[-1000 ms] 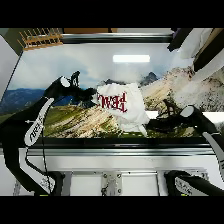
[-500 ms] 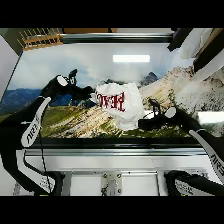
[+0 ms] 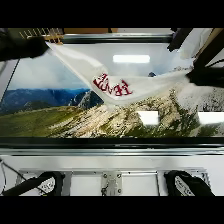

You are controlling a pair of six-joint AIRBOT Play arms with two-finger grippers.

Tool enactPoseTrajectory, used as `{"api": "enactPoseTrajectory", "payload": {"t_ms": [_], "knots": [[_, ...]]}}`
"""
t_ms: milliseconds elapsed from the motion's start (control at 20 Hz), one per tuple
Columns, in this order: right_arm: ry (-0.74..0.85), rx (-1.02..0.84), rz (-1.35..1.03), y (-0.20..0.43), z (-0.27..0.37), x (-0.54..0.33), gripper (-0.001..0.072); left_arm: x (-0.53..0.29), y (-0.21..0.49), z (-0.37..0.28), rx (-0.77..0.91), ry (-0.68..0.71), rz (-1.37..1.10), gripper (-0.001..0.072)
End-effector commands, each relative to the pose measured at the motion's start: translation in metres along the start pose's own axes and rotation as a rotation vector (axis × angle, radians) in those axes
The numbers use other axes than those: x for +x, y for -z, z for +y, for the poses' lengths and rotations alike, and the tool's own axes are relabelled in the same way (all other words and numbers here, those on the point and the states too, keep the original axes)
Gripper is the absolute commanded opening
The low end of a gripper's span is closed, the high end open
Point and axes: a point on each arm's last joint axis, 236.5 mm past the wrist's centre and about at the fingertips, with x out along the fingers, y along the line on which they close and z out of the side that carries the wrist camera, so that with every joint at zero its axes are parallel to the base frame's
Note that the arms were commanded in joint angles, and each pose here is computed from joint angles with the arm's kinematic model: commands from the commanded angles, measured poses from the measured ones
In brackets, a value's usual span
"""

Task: Fold the clothes and pants, and hang the long-sleeved shirts on hangers.

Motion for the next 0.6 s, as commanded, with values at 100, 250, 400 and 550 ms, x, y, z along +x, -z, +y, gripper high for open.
{"api": "enactPoseTrajectory", "payload": {"t_ms": [100, 250, 400, 550], "knots": [[0.183, -0.048, -0.280, -0.048, -0.006, -0.113, 0.0010, -0.127, -0.033, -0.046, 0.132, -0.003, -0.183, 0.0005], [0.270, 0.007, -0.289, -0.047, -0.030, -0.121, 0.0010, -0.133, -0.009, -0.031, 0.141, -0.069, -0.153, 0.0005], [0.270, 0.077, -0.285, -0.056, -0.047, -0.095, 0.0010, -0.096, 0.047, -0.004, 0.084, -0.100, -0.019, 0.0005], [0.245, 0.166, -0.297, -0.078, -0.078, -0.033, 0.0010, -0.041, 0.110, 0.025, -0.005, -0.105, 0.112, 0.0005]]}}
